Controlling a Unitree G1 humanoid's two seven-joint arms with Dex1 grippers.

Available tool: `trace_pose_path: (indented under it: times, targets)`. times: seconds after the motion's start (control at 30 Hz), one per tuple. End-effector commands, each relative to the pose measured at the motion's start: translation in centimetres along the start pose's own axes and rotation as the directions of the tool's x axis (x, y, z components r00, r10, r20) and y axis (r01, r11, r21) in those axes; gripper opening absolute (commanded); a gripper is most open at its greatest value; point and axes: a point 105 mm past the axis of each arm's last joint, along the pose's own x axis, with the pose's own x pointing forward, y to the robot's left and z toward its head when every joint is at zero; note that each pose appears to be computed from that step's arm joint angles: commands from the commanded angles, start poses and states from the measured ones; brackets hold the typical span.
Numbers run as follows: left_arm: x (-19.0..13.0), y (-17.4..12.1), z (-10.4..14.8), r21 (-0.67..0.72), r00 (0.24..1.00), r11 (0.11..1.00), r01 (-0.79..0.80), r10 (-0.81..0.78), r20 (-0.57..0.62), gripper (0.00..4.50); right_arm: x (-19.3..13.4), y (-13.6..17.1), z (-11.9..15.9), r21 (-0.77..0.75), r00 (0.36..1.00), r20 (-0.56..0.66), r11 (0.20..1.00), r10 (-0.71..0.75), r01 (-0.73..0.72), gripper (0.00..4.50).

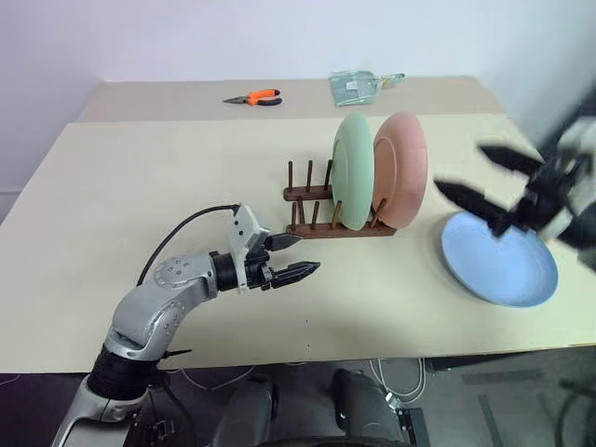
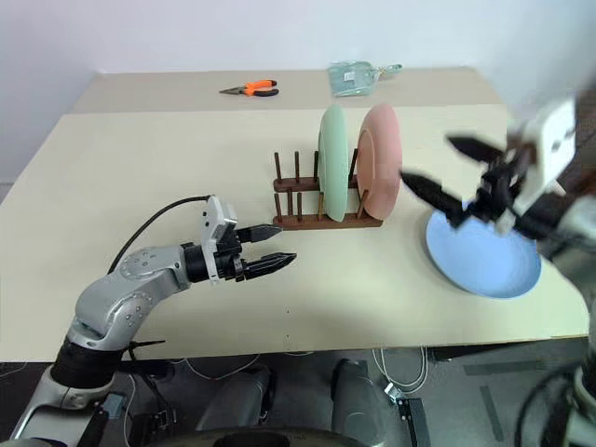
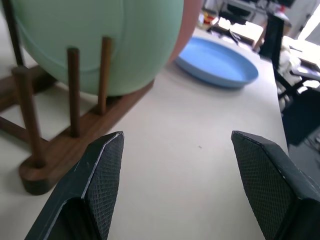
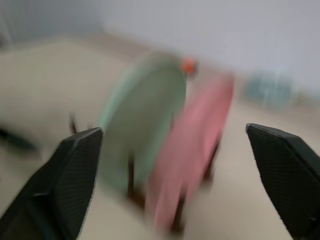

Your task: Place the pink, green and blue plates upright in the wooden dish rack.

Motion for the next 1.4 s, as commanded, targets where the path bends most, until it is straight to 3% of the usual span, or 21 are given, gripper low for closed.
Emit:
trace_pose_path:
  times: [0.03,0.23,0.27,0.33,0.43,0.57,0.6,0.73,0.77,0.87,0.97,1.0,1.1,1.17,1.27,1.4]
  targets:
    - [0.6,-0.4,0.7,0.046,0.999,0.998,0.047,-0.047,0.010,3.54,-0.1,1.2,-5.3,-0.102,0.968,-0.249,0.995,-0.023,-0.002,4.47]
    - [1.0,-0.4,0.7,0.065,0.998,0.996,0.066,-0.066,0.000,3.54,0.8,-1.4,-11.7,-0.162,0.875,-0.434,0.974,-0.215,0.159,4.47]
    - [1.1,-0.4,0.7,0.069,0.998,0.995,0.066,-0.066,-0.002,3.54,0.8,-2.0,-12.7,-0.187,0.852,-0.463,0.967,-0.245,0.176,4.24]
    - [1.0,-0.5,0.7,0.075,0.998,0.995,0.065,-0.065,-0.004,3.54,0.5,-3.1,-14.1,-0.240,0.813,-0.500,0.949,-0.300,0.202,3.64]
    - [0.8,-0.5,0.8,0.076,0.998,0.995,0.058,-0.058,-0.002,3.54,0.2,-4.3,-15.1,-0.295,0.777,-0.523,0.930,-0.351,0.221,2.09]
    - [0.6,-0.6,0.6,0.074,0.999,0.996,0.051,-0.050,-0.007,3.54,0.6,-5.3,-14.4,-0.306,0.783,-0.486,0.915,-0.387,0.262,0.12]
    - [0.6,-0.5,0.5,0.072,0.999,0.996,0.048,-0.048,-0.007,3.54,0.7,-5.5,-13.9,-0.309,0.791,-0.465,0.910,-0.399,0.278,0.05]
    - [0.6,-0.3,0.4,0.068,0.999,0.997,0.037,-0.037,-0.005,3.54,1.4,-8.1,-7.5,-0.484,0.820,-0.214,0.787,-0.531,0.383,0.05]
    - [0.5,-0.2,0.4,0.068,0.999,0.997,0.032,-0.031,-0.006,3.54,1.7,-8.7,-4.8,-0.501,0.825,-0.113,0.749,-0.553,0.433,0.05]
    - [0.4,0.0,0.3,0.068,1.000,0.997,0.024,-0.024,-0.007,3.54,1.9,-9.1,-0.2,-0.513,0.827,0.047,0.697,-0.560,0.501,0.05]
    - [0.3,0.4,0.2,0.072,1.000,0.997,0.013,-0.012,-0.011,3.54,3.0,-7.2,8.5,-0.504,0.834,0.336,0.665,-0.437,0.551,0.05]
    - [0.3,0.6,0.2,0.074,1.000,0.997,0.007,-0.006,-0.011,3.54,3.5,-5.8,10.9,-0.473,0.837,0.411,0.700,-0.361,0.535,0.05]
    - [0.1,1.1,0.0,0.073,1.000,0.997,-0.018,0.018,-0.012,3.54,5.3,-1.0,14.1,-0.320,0.853,0.508,0.895,-0.116,0.312,0.05]
    - [-0.3,1.6,-0.3,0.072,0.999,0.996,-0.045,0.047,-0.020,3.54,5.9,2.3,15.9,-0.153,0.797,0.604,0.985,0.025,0.085,0.05]
    - [-1.0,2.3,-0.5,0.066,0.997,0.995,-0.077,0.079,-0.024,3.54,6.6,4.9,17.8,0.004,0.716,0.690,0.989,0.102,-0.145,0.05]
    - [-2.1,2.9,-1.0,0.073,0.992,0.991,-0.112,0.115,-0.043,3.54,7.9,9.2,19.1,0.155,0.629,0.747,0.864,0.215,-0.480,0.05]
